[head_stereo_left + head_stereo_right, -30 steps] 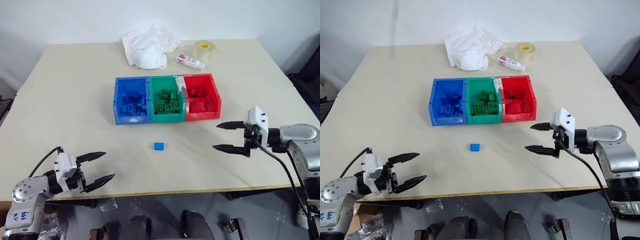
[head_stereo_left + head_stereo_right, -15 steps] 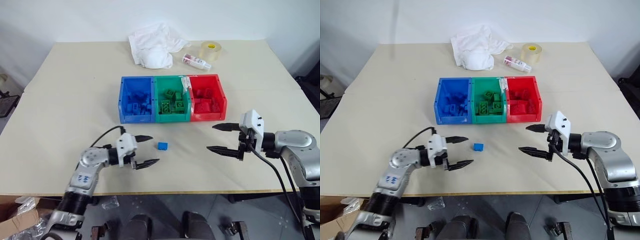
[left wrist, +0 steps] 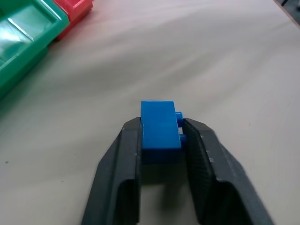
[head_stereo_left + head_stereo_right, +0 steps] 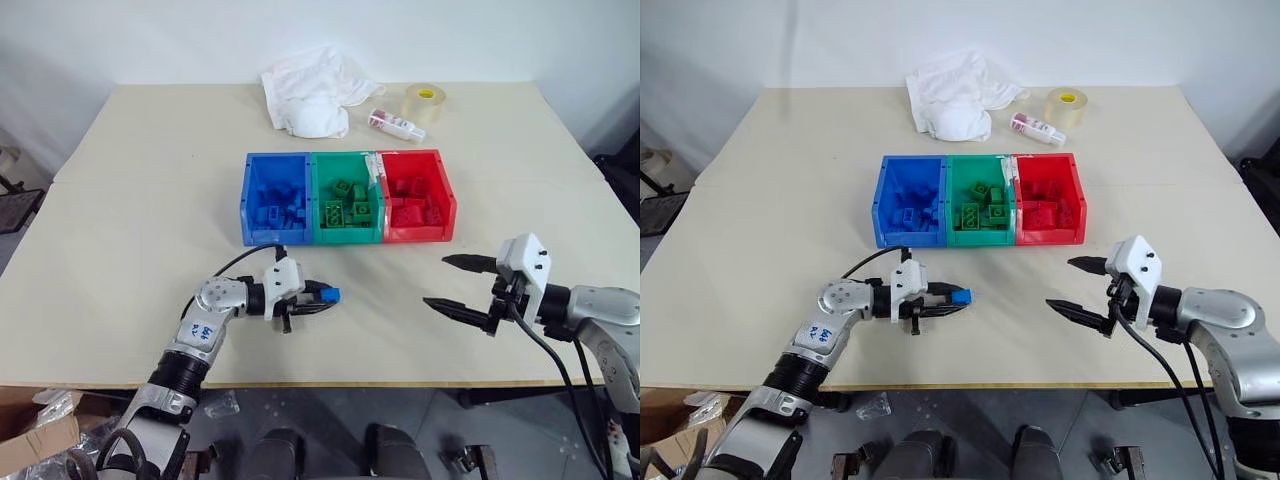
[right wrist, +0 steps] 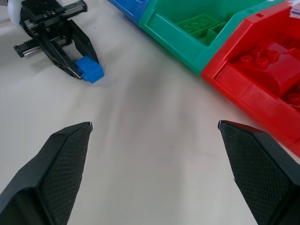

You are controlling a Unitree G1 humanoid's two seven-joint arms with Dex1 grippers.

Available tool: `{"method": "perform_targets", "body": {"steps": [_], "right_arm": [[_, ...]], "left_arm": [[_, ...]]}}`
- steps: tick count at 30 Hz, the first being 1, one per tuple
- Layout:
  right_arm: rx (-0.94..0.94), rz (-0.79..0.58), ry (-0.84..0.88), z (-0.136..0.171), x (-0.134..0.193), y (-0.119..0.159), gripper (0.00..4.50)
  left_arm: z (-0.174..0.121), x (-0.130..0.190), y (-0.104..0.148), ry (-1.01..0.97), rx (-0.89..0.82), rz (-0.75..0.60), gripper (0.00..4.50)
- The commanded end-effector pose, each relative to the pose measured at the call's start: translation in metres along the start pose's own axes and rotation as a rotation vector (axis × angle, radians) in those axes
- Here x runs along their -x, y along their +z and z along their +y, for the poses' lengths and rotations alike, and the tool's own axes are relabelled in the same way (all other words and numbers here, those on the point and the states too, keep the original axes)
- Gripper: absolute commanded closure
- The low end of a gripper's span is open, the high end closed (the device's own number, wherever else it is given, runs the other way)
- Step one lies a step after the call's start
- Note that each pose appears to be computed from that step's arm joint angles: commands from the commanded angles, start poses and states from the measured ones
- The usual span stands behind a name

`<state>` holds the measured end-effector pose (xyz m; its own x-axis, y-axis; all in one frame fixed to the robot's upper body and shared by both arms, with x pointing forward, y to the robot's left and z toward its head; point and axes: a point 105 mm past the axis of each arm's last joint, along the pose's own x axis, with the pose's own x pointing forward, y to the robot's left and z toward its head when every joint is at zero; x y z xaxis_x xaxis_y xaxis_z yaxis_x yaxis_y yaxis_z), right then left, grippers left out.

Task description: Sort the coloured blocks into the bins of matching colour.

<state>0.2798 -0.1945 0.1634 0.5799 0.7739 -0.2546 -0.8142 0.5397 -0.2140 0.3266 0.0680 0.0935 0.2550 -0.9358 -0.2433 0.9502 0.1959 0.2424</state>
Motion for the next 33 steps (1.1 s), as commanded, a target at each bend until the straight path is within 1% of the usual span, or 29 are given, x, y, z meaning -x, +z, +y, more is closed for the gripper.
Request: {"method": "perform_targets", "body": {"steps": [1, 3, 4, 7, 9, 10, 13, 18, 19, 22, 28, 31, 33], "right_arm": [[0.050, -0.040, -0.012, 0.000, 0.004, 0.015, 0.00], [0.049, -0.041, -0.012, 0.000, 0.004, 0.015, 0.00], [0.049, -0.042, -0.013, 0.000, 0.004, 0.015, 0.00], [0.049, -0.042, -0.014, -0.001, 0.005, 0.014, 0.00], [0.049, -0.043, -0.013, -0.002, 0.004, 0.014, 0.00], [0.050, -0.044, -0.012, -0.002, 0.003, 0.014, 0.00], [0.053, -0.049, -0.012, -0.003, 0.002, 0.015, 0.00], [0.058, -0.054, -0.011, -0.006, -0.001, 0.015, 0.00], [0.059, -0.056, -0.011, -0.006, -0.001, 0.016, 0.00], [0.063, -0.058, -0.011, -0.007, -0.002, 0.016, 0.00], [0.069, -0.062, -0.011, -0.011, -0.003, 0.017, 0.00], [0.073, -0.061, -0.003, -0.013, -0.003, 0.017, 0.00], [0.080, -0.056, 0.008, -0.016, -0.003, 0.017, 0.00]], "left_arm": [[0.008, 0.002, 0.010, 0.047, -0.027, -0.006, 3.61], [0.015, 0.007, 0.023, 0.085, -0.065, -0.022, 3.61], [0.022, 0.011, 0.036, 0.117, -0.082, -0.050, 3.61], [0.033, 0.019, 0.058, 0.183, -0.104, -0.098, 3.61], [0.048, 0.027, 0.069, 0.261, -0.092, -0.099, 3.61], [0.060, 0.035, 0.075, 0.328, -0.101, -0.096, 3.61], [0.087, 0.052, 0.083, 0.480, -0.120, -0.067, 3.61], [0.112, 0.065, 0.087, 0.606, -0.111, -0.050, 3.61], [0.117, 0.067, 0.087, 0.632, -0.103, -0.046, 2.88], [0.119, 0.067, 0.088, 0.631, -0.106, -0.032, 1.98], [0.109, 0.073, 0.089, 0.556, -0.103, -0.033, 0.06], [0.098, 0.077, 0.089, 0.482, -0.084, -0.040, 0.02], [0.080, 0.085, 0.090, 0.380, -0.070, -0.084, 0.02]]}}
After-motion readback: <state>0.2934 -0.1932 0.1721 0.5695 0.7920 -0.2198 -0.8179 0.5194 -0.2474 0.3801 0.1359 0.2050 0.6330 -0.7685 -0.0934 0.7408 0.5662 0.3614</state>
